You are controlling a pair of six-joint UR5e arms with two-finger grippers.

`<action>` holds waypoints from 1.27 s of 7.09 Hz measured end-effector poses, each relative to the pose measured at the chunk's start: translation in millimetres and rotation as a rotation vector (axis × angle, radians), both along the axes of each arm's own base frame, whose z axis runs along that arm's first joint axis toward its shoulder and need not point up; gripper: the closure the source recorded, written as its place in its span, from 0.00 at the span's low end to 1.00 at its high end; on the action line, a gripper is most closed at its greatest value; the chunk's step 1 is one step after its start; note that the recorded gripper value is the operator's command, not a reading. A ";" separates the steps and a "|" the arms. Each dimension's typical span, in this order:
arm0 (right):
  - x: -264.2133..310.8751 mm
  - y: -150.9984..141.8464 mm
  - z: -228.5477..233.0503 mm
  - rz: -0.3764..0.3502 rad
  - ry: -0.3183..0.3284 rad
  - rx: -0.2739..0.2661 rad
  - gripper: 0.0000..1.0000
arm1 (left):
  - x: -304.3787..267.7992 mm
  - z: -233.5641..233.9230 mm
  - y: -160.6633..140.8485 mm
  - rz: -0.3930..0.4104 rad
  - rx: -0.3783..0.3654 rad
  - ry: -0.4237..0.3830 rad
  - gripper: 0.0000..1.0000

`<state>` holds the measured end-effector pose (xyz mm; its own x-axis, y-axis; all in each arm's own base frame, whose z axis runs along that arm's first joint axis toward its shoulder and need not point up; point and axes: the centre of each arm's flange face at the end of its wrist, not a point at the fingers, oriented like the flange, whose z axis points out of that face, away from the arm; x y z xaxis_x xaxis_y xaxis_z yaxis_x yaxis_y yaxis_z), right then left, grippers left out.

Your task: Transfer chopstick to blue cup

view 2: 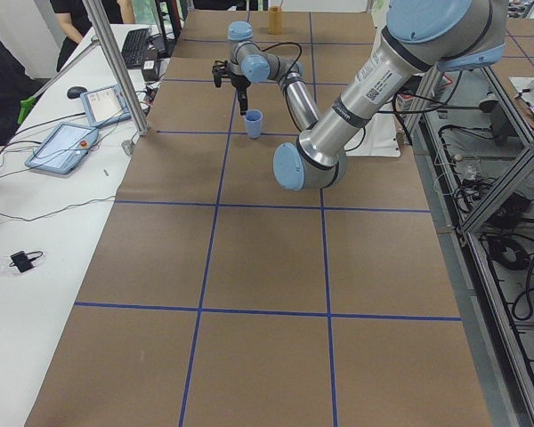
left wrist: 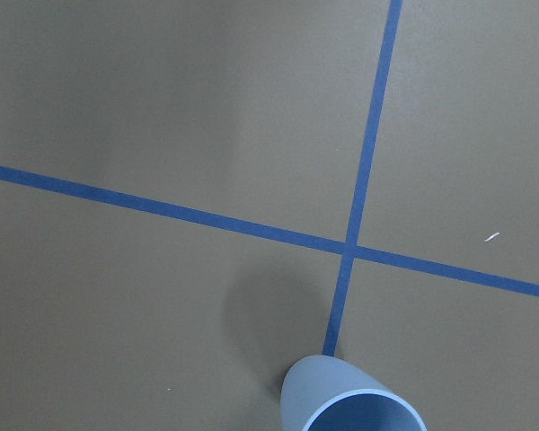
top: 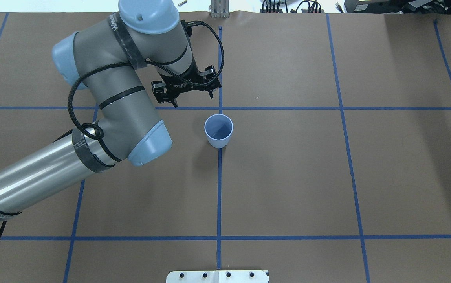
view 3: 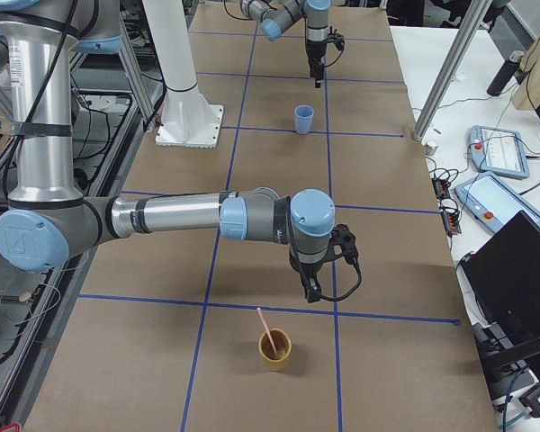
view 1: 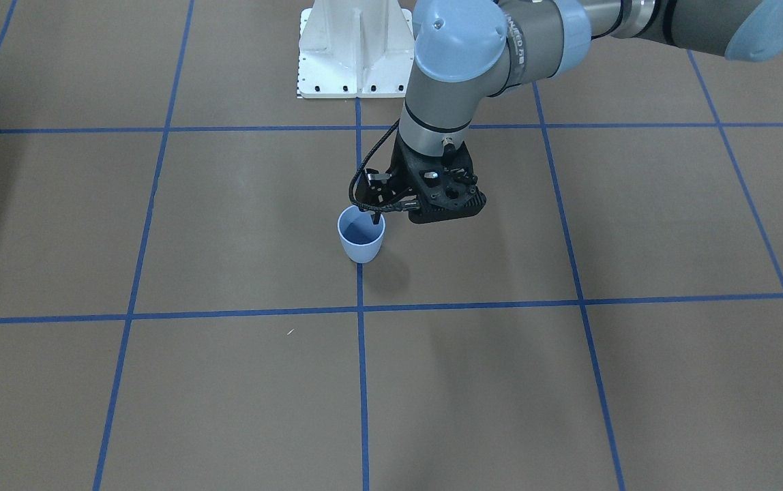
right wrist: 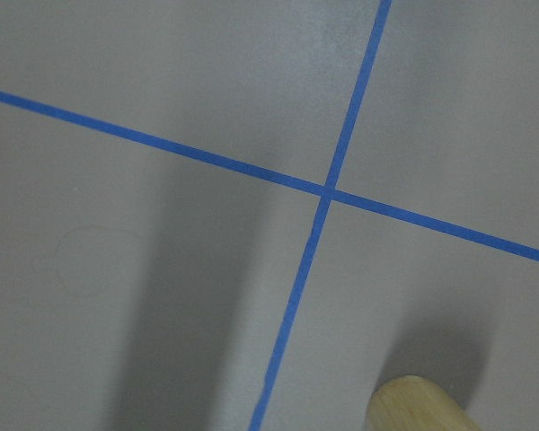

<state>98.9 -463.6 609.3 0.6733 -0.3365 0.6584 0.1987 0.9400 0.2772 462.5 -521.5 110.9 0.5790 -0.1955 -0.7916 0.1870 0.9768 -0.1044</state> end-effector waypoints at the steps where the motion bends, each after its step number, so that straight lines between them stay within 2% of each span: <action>1: 9.1 6.5 6.8 -0.063 0.033 0.067 0.00 | -2.5 -1.2 1.5 0.001 0.002 0.000 0.02; 3: 15.4 14.6 17.5 -0.265 0.084 0.246 0.00 | -3.4 0.0 2.3 0.002 0.002 -0.002 0.02; 4: 16.1 25.9 28.8 -0.374 0.086 0.330 0.00 | -3.9 3.4 3.0 0.002 0.000 -0.004 0.02; 5: 18.2 39.7 38.3 -0.438 0.072 0.386 0.00 | -5.5 6.6 4.5 0.003 -0.001 -0.004 0.02; 6: 23.2 53.1 43.0 -0.451 0.050 0.414 0.00 | -7.3 9.0 6.1 0.002 0.000 -0.003 0.02; 7: 32.9 59.1 39.4 -0.429 0.029 0.404 0.00 | -8.4 14.1 7.0 0.002 -0.002 -0.005 0.02; 8: 42.0 57.9 35.2 -0.379 0.003 0.317 0.00 | -8.6 20.1 7.2 0.002 -0.003 -0.007 0.02; 9: 45.9 57.2 35.1 -0.288 -0.018 0.176 0.00 | -9.3 21.7 7.8 0.002 -0.002 -0.006 0.02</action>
<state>144.9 -406.4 644.4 0.5224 -0.6211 0.5842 0.4431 0.7831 0.4364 453.2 -513.7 132.5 0.5841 -0.1957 -0.7877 0.1854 0.9770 -0.1052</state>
